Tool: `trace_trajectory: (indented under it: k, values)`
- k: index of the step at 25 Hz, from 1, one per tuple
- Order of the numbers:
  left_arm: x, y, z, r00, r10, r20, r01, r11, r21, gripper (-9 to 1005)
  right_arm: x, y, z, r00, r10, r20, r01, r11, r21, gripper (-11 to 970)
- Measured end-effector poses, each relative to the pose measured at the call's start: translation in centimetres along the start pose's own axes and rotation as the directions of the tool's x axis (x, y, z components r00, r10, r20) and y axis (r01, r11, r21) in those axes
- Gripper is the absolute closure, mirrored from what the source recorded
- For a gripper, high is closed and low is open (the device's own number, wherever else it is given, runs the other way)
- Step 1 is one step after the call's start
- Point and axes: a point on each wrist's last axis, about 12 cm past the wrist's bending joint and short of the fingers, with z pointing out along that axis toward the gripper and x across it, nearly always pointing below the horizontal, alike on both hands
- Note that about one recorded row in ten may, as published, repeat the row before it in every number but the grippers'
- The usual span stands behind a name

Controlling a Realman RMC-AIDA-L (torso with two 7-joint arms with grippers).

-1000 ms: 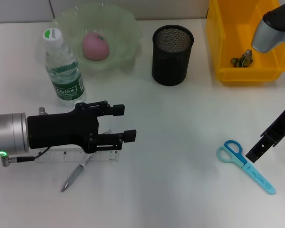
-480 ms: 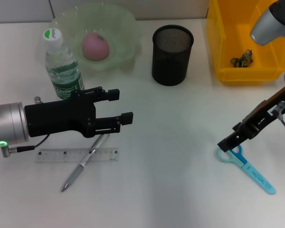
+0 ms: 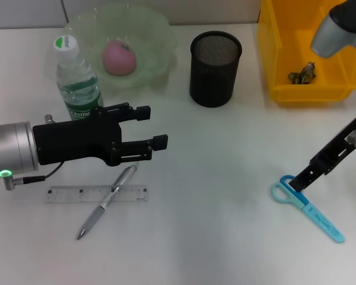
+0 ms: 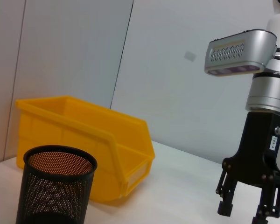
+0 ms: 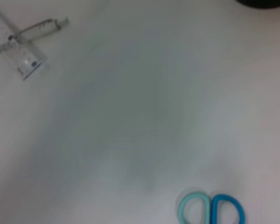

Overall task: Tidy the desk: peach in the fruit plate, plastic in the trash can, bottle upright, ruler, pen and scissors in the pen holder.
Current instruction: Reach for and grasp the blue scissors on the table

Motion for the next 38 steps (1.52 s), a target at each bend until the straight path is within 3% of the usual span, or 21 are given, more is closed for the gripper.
trace_trajectory:
  k: [7,20,38]
  values:
    - [0.2,-0.1,-0.1,1.000,-0.004,-0.001,0.004,1.000,-0.003,211,-0.2,0.5,0.9,0.998,-0.011,-0.054,0.011,1.000,0.001,223]
    - [0.3,-0.1,0.1,1.000,-0.004,0.001,0.004,1.000,0.000,211,0.5,0.4,3.0,0.990,0.059,-0.128,-0.059,0.998,0.007,224]
    - [0.4,0.0,-0.1,1.000,-0.004,-0.001,0.004,1.000,-0.019,211,0.5,0.3,3.1,0.988,0.081,-0.130,-0.080,0.997,0.012,225]
